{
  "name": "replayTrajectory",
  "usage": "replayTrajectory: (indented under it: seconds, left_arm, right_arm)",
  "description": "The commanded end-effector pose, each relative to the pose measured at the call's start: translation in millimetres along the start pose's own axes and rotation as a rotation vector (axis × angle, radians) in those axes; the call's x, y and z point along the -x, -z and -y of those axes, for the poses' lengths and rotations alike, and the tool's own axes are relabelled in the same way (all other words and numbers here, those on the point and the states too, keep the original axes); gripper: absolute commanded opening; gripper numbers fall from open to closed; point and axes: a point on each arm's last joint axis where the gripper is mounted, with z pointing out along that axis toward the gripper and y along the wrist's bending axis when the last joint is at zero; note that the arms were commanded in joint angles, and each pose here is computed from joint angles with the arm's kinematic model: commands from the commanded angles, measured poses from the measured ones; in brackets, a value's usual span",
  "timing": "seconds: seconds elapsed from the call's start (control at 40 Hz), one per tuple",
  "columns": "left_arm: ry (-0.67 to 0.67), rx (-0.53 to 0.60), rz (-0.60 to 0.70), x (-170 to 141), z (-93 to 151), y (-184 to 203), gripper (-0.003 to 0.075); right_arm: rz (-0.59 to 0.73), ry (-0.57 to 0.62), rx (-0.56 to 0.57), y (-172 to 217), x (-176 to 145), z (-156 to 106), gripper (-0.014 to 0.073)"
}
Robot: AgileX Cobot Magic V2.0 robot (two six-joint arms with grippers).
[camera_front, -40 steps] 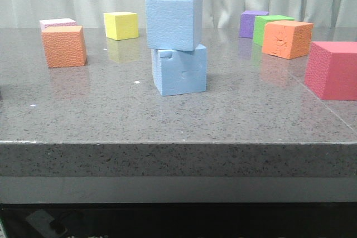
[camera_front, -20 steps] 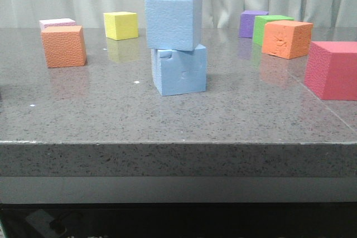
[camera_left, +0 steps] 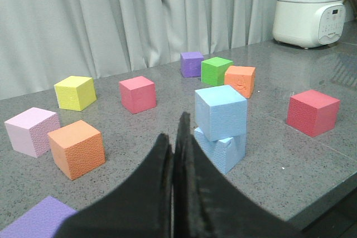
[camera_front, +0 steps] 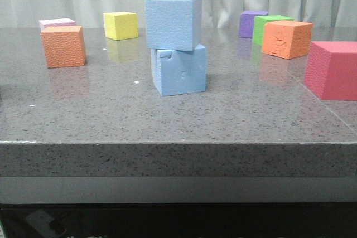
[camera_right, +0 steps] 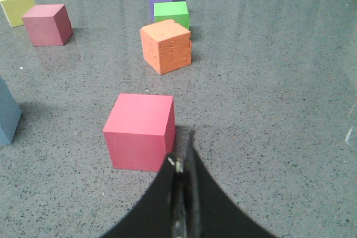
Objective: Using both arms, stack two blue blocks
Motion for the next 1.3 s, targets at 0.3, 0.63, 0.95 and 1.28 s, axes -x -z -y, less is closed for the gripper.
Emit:
replayTrajectory:
  seconds: [0.3,0.63,0.95,1.28]
  left_arm:
    - [-0.006,-0.062,0.088,5.5,5.7,1.6,-0.0018]
    - [0.034,0.122,0.111,-44.9,-0.5,11.3,-0.0018]
    - [0.131,0.486,0.079,-99.5,-12.5,16.5,-0.0018]
    - [0.169,0.690,0.017,-139.4,-23.1,14.3,-0.0018]
  right_arm:
    - [0.102,0.012,0.011,2.4,15.2,-1.7,-0.0069]
    - [0.102,0.012,0.011,2.4,15.2,-1.7,-0.0069]
    - [0.101,0.012,0.011,2.4,15.1,-1.7,-0.0069]
    - [0.101,0.012,0.011,2.4,15.1,-1.7,-0.0069]
